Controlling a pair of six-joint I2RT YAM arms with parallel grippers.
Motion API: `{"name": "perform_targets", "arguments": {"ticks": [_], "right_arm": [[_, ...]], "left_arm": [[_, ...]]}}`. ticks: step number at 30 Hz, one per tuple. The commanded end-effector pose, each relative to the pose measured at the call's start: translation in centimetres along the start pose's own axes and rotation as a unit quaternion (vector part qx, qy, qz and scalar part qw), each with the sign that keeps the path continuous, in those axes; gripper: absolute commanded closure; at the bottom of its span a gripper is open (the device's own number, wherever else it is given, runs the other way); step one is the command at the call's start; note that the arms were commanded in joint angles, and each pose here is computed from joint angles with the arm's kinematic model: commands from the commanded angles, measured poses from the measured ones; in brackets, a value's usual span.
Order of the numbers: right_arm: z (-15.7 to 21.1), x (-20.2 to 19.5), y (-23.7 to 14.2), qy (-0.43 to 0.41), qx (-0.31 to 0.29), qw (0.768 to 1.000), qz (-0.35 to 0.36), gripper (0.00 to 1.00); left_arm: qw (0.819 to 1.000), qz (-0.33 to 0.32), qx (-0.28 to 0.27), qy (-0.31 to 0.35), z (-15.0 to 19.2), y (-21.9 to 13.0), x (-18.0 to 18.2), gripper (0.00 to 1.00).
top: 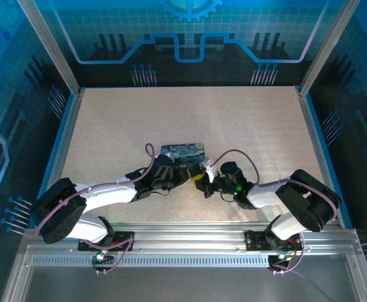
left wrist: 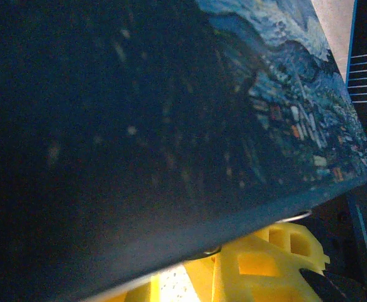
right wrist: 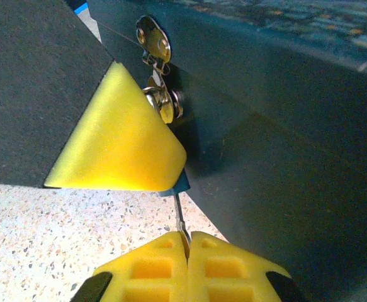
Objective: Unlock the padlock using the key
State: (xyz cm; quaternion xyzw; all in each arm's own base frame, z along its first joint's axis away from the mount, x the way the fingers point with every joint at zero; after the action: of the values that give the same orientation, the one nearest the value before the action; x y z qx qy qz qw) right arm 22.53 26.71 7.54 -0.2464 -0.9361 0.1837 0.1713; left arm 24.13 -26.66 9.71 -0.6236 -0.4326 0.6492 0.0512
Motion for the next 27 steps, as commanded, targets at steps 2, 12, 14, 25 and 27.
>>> {"name": "perform_targets", "arguments": {"ticks": [2,12,14,25,27], "right_arm": [[-5.2,0.0,0.3,-0.049,-0.085,0.995,-0.007,0.95],[-5.1,-0.8,0.2,-0.053,-0.082,0.995,-0.016,0.95],[-5.3,-0.6,0.2,-0.051,-0.085,0.995,-0.024,0.95],[-8.7,0.3,0.1,-0.059,-0.124,0.989,-0.048,0.95],[-9.2,0.4,0.1,-0.065,-0.128,0.988,-0.048,0.95]], "left_arm": [[0.996,0.072,0.056,0.015,1.9,-1.1,-4.1,0.82],[0.996,0.072,0.058,0.009,1.7,-1.2,-3.8,0.82],[0.996,0.070,0.059,0.008,1.7,-1.1,-3.7,0.82],[0.995,0.066,0.069,0.007,2.0,-0.6,-3.5,0.82],[0.995,0.067,0.071,0.006,2.1,-0.5,-3.6,0.82]]}}
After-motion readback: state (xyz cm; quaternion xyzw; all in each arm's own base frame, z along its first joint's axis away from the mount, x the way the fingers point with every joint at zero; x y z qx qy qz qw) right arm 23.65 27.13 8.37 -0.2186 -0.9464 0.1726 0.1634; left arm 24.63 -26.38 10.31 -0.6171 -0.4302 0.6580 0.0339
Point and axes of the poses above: each hand's point on the last joint's axis, 136 mm out from that joint toward the fingers, its own y axis out along the fingers, its own x axis along the line the jaws close on, z = x × y, the point moved 2 cm from there along -y, back along the fingers, and after that the axes turned 6 degrees about -y, right-handed, at the moved point
